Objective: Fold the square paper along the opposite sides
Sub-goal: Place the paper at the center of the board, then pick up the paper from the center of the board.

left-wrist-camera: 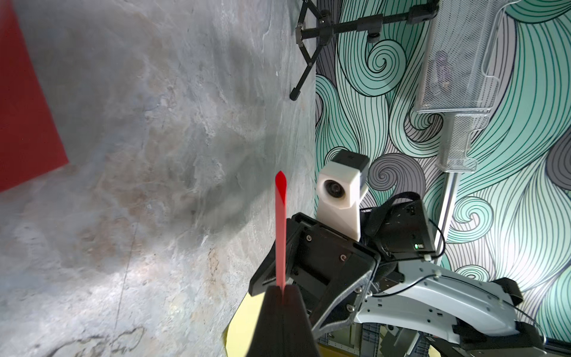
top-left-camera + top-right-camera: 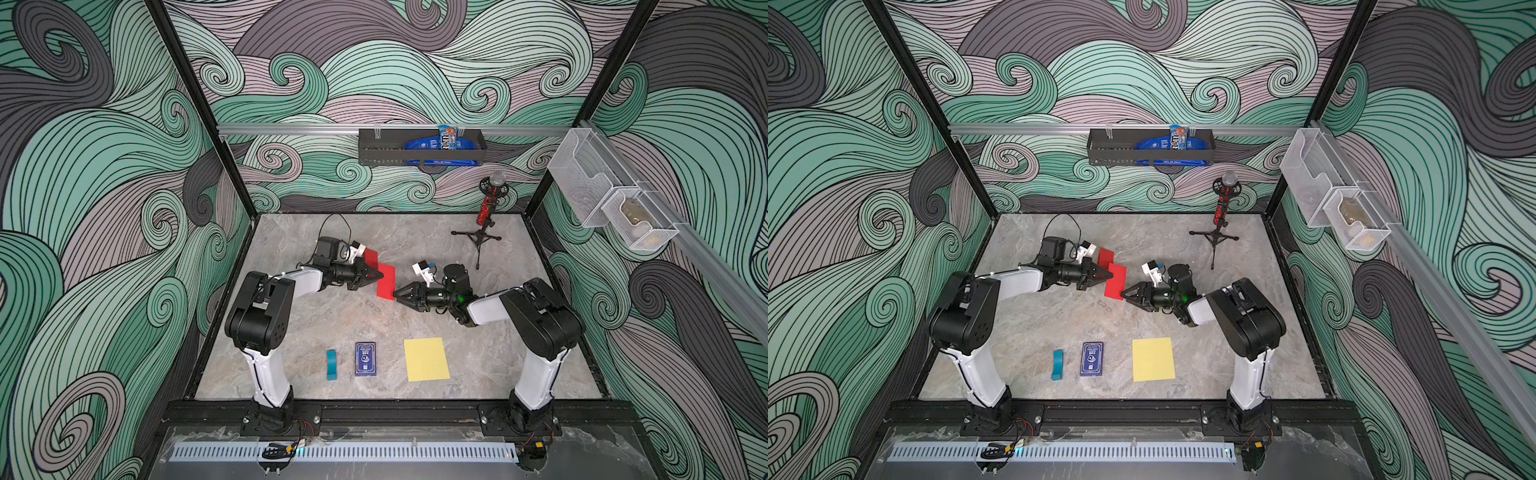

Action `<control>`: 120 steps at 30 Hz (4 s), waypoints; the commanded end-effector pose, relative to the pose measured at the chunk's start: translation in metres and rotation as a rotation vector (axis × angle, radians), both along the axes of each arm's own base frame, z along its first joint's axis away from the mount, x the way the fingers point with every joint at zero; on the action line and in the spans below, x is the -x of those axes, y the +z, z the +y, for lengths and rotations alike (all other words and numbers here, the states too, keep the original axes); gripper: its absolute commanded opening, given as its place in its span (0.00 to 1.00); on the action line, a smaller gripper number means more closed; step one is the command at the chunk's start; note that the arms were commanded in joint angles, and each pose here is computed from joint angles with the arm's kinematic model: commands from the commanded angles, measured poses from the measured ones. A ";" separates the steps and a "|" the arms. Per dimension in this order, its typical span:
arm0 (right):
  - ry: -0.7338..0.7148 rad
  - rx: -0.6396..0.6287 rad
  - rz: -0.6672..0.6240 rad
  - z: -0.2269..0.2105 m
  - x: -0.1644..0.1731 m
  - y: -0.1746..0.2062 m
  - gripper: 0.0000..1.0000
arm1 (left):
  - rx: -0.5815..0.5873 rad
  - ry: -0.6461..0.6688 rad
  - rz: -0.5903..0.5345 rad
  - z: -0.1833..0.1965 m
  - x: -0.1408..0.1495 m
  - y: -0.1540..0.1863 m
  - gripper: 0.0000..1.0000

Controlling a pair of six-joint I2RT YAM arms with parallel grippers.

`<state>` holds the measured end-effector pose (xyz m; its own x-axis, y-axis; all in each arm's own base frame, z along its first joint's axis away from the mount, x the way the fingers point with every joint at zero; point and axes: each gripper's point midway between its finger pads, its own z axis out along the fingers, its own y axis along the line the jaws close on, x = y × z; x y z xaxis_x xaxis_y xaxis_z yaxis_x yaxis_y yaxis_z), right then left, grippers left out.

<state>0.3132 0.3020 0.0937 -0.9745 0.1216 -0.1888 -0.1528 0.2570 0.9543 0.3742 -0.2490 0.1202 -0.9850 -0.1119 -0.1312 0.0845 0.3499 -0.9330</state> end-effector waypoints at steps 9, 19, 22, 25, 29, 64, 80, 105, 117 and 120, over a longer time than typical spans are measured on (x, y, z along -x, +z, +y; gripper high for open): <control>0.037 -0.148 0.022 0.004 0.009 0.028 0.40 | 0.078 0.004 -0.025 0.001 0.001 0.020 0.00; 0.020 -0.123 0.024 0.001 0.003 0.021 0.00 | 0.090 0.004 -0.047 0.002 0.002 0.028 0.00; 0.008 -0.089 0.014 -0.003 -0.001 0.015 0.00 | 0.087 0.006 -0.057 0.003 0.002 0.028 0.00; 0.015 0.001 -0.012 -0.005 -0.008 0.000 0.00 | 0.078 0.012 -0.062 0.003 0.001 0.026 0.14; 0.020 0.114 -0.044 -0.010 -0.033 -0.024 0.00 | 0.029 0.034 -0.084 0.007 -0.005 0.022 0.47; -0.011 0.359 0.192 -0.043 -0.126 -0.099 0.22 | -0.142 0.146 -0.127 0.047 0.000 0.017 0.67; -0.160 0.753 -0.071 -0.100 -0.057 -0.026 0.45 | -0.311 0.170 -0.163 0.052 0.010 0.010 0.64; -0.103 1.138 -0.210 -0.122 0.126 -0.115 0.52 | -0.420 0.097 -0.180 0.028 0.051 -0.015 0.71; -0.070 1.133 -0.339 -0.091 0.052 -0.095 0.56 | -0.393 0.075 -0.115 0.027 0.056 -0.025 0.72; -0.078 1.070 -0.351 -0.077 0.034 -0.079 0.56 | -0.396 0.065 -0.095 0.025 0.061 -0.030 0.72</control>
